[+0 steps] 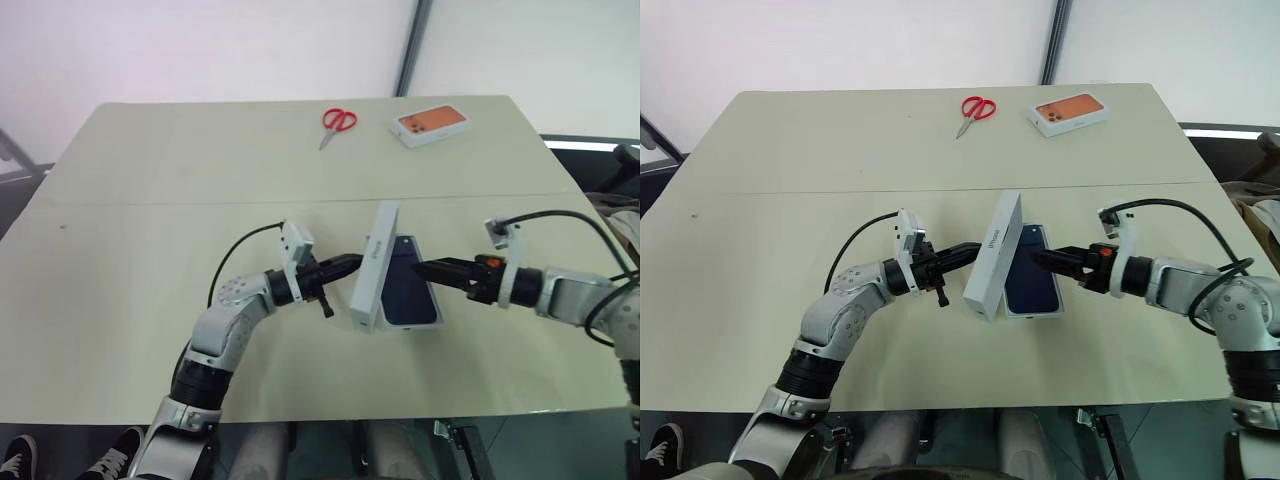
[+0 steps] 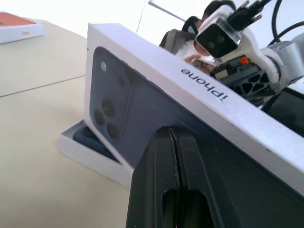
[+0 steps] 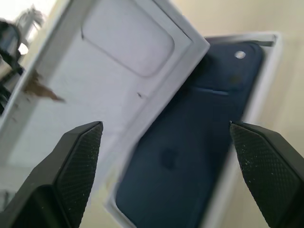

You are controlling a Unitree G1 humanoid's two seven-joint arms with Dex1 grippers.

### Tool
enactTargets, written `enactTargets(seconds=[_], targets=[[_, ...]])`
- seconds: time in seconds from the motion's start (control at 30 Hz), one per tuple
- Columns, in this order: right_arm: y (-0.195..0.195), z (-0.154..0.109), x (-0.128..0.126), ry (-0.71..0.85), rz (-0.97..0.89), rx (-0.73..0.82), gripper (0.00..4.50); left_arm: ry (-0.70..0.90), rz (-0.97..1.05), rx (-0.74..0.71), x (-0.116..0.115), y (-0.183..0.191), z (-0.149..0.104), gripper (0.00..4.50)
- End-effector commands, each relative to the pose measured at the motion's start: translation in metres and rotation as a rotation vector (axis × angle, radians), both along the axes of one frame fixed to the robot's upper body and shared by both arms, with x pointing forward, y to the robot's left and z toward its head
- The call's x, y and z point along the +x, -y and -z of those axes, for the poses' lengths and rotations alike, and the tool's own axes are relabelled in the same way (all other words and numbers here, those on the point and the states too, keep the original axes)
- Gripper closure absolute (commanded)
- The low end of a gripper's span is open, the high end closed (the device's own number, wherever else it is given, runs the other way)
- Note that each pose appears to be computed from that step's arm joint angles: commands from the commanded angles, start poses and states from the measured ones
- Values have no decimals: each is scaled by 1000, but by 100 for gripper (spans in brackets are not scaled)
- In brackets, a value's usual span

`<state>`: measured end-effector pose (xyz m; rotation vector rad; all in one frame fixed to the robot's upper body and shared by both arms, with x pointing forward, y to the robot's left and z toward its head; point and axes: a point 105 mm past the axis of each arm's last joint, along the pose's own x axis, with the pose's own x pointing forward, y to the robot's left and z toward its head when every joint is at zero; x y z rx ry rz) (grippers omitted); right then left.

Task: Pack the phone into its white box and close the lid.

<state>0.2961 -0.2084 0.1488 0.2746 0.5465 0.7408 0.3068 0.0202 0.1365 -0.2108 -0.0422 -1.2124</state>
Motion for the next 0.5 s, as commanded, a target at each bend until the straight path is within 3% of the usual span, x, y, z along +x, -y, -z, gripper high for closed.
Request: enactTargets(seconds=[0.03,0.2,0.5], targets=[[14,-10,6,75,16,-47,8,51,24,-31,-3,5,-17,450],[53,-16,27,150,144,-185,8,56,62,-55,-5,18,-26,450],[74,-17,31,199,146,-335,8,39,90,-67,-7,29,-24,450]])
